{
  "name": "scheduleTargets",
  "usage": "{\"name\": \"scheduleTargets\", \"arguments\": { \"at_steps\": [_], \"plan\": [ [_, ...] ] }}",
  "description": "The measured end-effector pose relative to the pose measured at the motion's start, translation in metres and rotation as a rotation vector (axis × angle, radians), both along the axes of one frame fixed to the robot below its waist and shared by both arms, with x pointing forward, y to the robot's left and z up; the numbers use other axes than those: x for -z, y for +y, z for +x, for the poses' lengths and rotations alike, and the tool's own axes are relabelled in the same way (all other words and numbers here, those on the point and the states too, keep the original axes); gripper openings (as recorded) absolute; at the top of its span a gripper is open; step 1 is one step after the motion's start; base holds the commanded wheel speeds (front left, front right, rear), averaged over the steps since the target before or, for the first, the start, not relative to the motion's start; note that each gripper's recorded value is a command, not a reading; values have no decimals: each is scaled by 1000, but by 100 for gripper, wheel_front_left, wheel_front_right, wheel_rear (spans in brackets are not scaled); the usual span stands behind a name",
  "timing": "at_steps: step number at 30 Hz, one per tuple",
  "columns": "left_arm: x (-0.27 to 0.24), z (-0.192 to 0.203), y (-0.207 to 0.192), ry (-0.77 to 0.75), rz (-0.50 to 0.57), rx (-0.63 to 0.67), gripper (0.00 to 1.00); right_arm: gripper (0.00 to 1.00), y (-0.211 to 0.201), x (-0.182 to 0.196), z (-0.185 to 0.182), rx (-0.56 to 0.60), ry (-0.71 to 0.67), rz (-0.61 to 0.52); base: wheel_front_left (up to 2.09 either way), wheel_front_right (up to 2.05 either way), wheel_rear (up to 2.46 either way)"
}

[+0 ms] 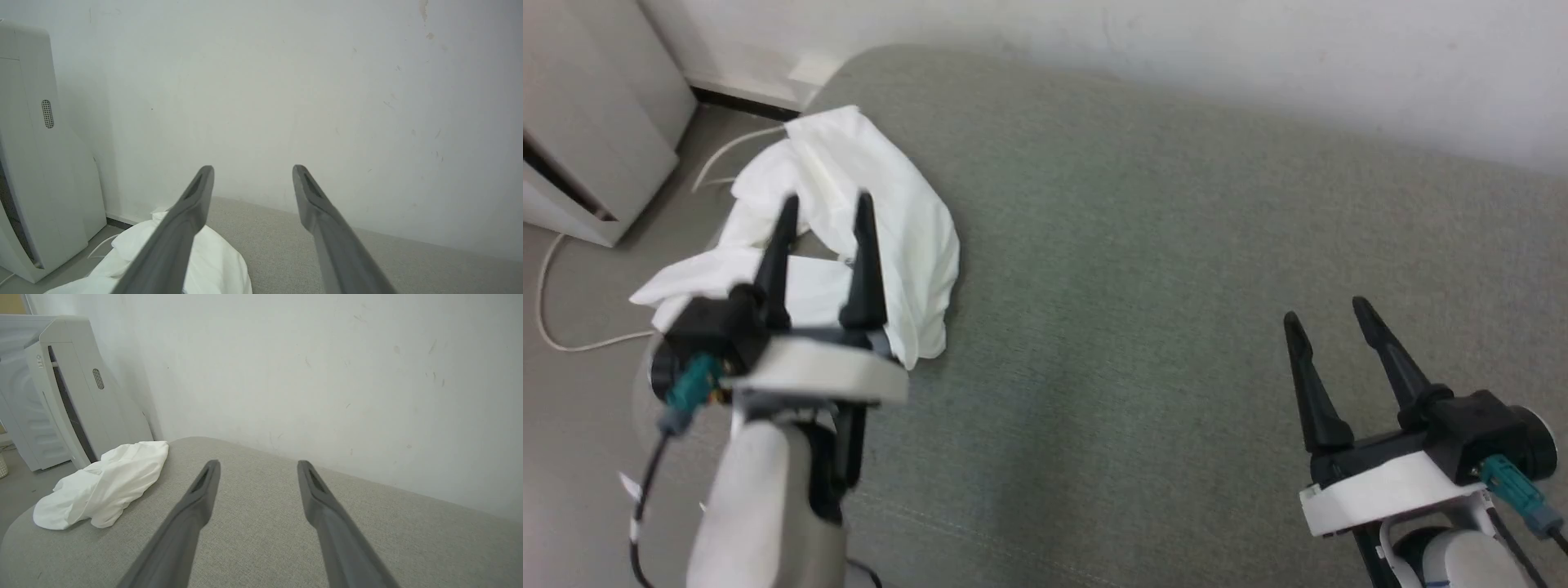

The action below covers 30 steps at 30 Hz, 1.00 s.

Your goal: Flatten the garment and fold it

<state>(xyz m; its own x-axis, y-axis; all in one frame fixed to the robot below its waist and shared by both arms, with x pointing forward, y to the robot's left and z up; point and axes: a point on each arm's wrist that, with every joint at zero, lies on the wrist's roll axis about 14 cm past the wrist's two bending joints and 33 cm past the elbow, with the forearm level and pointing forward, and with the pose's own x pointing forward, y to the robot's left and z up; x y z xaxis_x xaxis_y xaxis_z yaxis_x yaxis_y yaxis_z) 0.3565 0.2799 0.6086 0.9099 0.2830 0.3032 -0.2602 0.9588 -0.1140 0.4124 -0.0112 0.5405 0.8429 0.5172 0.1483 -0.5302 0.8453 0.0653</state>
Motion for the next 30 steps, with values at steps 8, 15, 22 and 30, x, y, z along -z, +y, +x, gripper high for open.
{"name": "scheduleTargets", "arguments": {
  "at_steps": [8,15,22,30],
  "plan": [
    [2,73,26,42,16,10,100,100,-23,15,17,69,37,28,0,0,0],
    [63,134,56,349,-26,25,100,100,-45,36,32,135,77,51,0,0,0],
    [174,146,58,820,-179,57,100,100,-66,66,41,197,144,62,0,0,0],
    [239,145,61,1213,-206,71,100,100,-79,90,51,235,191,77,0,0,0]
  ]
}}
